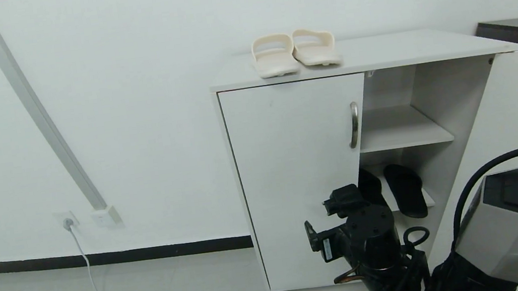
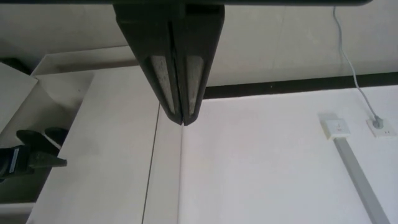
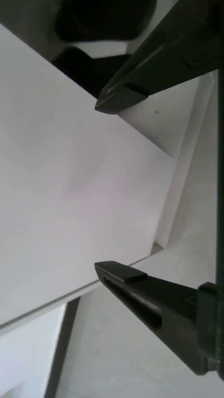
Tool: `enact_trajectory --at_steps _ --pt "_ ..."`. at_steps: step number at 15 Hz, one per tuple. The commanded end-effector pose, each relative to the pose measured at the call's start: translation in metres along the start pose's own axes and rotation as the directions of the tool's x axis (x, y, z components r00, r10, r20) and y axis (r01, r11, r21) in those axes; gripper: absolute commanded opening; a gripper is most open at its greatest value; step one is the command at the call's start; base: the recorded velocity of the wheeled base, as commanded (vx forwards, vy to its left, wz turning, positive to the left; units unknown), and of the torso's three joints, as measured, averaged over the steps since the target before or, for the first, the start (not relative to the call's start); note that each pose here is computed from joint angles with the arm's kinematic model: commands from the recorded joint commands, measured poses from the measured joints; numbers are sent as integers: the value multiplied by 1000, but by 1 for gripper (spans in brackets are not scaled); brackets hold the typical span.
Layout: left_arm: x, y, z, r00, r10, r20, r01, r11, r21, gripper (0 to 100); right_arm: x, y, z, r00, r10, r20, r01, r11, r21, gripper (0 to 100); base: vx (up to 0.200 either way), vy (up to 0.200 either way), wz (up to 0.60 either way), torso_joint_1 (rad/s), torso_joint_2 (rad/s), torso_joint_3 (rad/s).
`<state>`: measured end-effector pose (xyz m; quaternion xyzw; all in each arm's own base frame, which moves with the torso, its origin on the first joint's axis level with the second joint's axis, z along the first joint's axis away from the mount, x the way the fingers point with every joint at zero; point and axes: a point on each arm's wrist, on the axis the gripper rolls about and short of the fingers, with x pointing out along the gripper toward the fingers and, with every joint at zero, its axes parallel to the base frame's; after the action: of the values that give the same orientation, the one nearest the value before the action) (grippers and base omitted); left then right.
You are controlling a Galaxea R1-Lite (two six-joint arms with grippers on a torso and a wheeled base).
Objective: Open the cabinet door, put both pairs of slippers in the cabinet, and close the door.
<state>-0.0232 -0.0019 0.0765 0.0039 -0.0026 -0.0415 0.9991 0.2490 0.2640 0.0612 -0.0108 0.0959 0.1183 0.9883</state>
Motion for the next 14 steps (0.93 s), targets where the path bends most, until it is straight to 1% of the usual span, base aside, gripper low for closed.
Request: enact_trajectory --at_steps 1,3,7,14 --pt "0 0 0 1000 0 -3 0 1000 0 0 0 -1 6 1000 -1 14 1 1000 8 100 0 0 0 105 -447 -354" --pt "0 0 0 1000 0 -2 0 1000 0 0 -1 -2 9 1000 -2 21 2 1000 8 100 0 0 0 115 -454 -347" --pt "0 0 0 1000 2 -3 -2 1000 0 0 -2 -3 8 1000 -4 19 3 1000 3 100 0 0 0 137 -467 -334" --pt "0 0 0 1000 0 -3 0 1000 0 0 -1 -1 9 1000 -1 24 1 1000 5 100 0 0 0 174 -489 -313"
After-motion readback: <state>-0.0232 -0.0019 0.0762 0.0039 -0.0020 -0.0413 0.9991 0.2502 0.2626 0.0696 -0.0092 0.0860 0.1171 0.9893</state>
